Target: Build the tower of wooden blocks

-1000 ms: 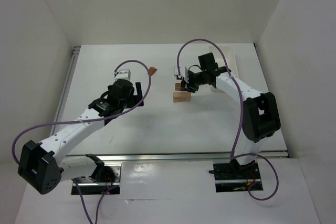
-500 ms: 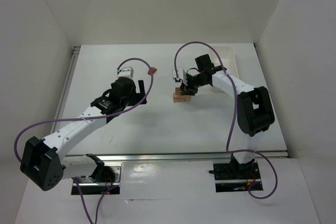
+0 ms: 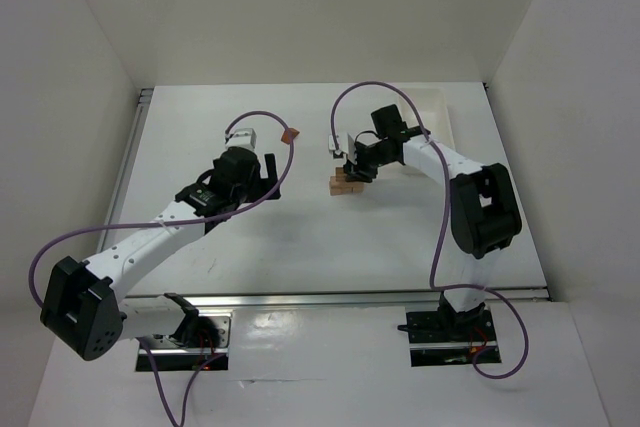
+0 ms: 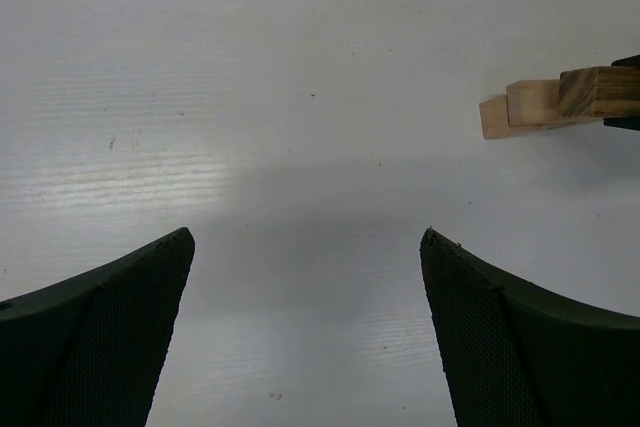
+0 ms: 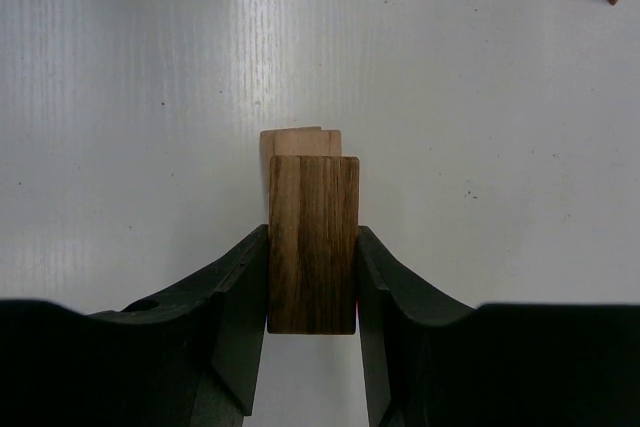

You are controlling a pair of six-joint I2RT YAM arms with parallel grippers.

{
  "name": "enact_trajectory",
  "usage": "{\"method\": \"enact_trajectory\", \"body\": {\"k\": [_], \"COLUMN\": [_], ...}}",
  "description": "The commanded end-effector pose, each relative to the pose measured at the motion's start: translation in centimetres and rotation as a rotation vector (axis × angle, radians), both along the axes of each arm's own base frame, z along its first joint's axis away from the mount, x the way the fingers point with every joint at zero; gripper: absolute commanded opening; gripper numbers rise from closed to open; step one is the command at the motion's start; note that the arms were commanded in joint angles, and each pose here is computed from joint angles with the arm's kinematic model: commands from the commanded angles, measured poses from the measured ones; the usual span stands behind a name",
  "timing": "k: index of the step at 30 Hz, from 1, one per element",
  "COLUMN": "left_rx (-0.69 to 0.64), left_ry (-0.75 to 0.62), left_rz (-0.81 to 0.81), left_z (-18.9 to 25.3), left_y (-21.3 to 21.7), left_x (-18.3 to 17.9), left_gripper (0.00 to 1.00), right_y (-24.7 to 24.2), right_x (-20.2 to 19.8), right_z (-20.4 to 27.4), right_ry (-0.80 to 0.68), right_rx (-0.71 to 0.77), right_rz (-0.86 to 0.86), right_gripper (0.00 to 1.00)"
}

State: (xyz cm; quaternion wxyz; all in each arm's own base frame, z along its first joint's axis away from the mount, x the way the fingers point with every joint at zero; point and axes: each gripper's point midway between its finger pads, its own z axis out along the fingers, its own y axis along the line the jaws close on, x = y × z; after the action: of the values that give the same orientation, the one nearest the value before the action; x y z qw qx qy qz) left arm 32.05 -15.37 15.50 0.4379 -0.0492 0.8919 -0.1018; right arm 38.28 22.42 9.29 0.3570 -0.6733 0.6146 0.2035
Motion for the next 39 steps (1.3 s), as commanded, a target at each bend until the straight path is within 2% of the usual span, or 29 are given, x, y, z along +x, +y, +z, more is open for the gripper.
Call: {"method": "enact_trajectory", "body": {"k": [1,33,39], "left_rx": [-0.031,-0.015,-0.010], "left_ry": [-0.043,-0.023,-0.015], "left_rz": [0.000,0.022,0.022], "left_z": [1.8,1.6,1.4], "left_y": [-0.5,0.3,0.2], "left_x": [0.7,0.0,0.3], "left_gripper": [0.99,0.99,0.99], "right_y": [0.1,-0.6,-0.6], "right_x": [0.6,1.1,0.8], "right_z": [-0.4,-1.7,-1.9], "right_ry": [-0.030,-0.041,-0.031], "right_rx": [0.005,0.009,0.015], "right_rz": [0.013,-0.012,-0.007], "right_gripper": [0.11,0.15,0.19]}}
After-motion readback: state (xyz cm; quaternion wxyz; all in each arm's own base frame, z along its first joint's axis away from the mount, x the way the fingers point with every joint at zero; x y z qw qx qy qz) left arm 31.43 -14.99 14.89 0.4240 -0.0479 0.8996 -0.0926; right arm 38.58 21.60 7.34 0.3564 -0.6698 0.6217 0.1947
